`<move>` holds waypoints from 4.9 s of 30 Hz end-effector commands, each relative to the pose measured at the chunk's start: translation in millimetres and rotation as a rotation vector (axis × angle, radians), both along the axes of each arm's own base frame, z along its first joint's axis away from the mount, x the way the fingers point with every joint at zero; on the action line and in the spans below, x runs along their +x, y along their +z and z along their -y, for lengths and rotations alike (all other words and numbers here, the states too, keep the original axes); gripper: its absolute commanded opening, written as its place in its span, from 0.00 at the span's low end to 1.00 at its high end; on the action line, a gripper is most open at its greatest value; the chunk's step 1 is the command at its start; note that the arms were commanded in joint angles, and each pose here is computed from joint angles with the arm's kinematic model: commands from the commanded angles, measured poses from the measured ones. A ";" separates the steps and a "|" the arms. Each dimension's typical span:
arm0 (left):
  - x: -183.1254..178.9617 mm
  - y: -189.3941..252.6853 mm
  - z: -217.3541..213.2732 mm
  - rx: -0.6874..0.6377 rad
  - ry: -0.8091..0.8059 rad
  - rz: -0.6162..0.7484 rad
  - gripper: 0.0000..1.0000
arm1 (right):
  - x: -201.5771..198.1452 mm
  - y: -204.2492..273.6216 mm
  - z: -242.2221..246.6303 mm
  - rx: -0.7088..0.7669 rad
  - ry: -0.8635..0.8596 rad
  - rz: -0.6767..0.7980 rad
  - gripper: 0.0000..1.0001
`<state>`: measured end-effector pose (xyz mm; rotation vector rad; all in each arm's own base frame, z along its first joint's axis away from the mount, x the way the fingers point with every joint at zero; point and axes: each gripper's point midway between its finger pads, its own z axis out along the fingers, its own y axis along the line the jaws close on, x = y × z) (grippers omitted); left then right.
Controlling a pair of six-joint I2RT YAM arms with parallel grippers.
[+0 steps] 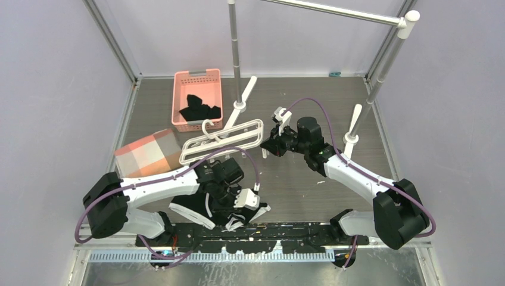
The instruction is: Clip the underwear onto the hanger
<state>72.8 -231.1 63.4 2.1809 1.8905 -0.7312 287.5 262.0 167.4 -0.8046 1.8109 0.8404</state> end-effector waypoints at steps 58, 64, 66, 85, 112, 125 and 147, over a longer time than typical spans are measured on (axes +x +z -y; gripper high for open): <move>84.2 81.9 97.3 -0.351 0.220 0.257 0.00 | -91.4 43.5 -15.4 0.303 0.062 -0.263 0.01; 88.3 85.7 99.4 -0.366 0.234 0.268 0.00 | -96.2 37.4 -16.7 0.294 0.066 -0.271 0.01; 88.4 87.1 100.2 -0.372 0.233 0.269 0.00 | -96.7 36.3 -16.9 0.291 0.064 -0.270 0.01; 93.8 100.2 102.3 -0.415 0.267 0.268 0.00 | -99.9 28.5 -17.5 0.273 0.072 -0.265 0.01; 98.4 95.7 104.4 -0.373 0.287 0.226 0.00 | -96.2 28.5 -38.8 0.266 0.094 -0.213 0.01; 98.9 94.0 93.3 -0.365 0.309 0.217 0.00 | -93.0 21.2 -32.6 0.227 0.084 -0.115 0.01; 105.2 89.5 83.4 -0.346 0.340 0.214 0.00 | -97.5 20.3 -34.4 0.232 0.124 -0.094 0.09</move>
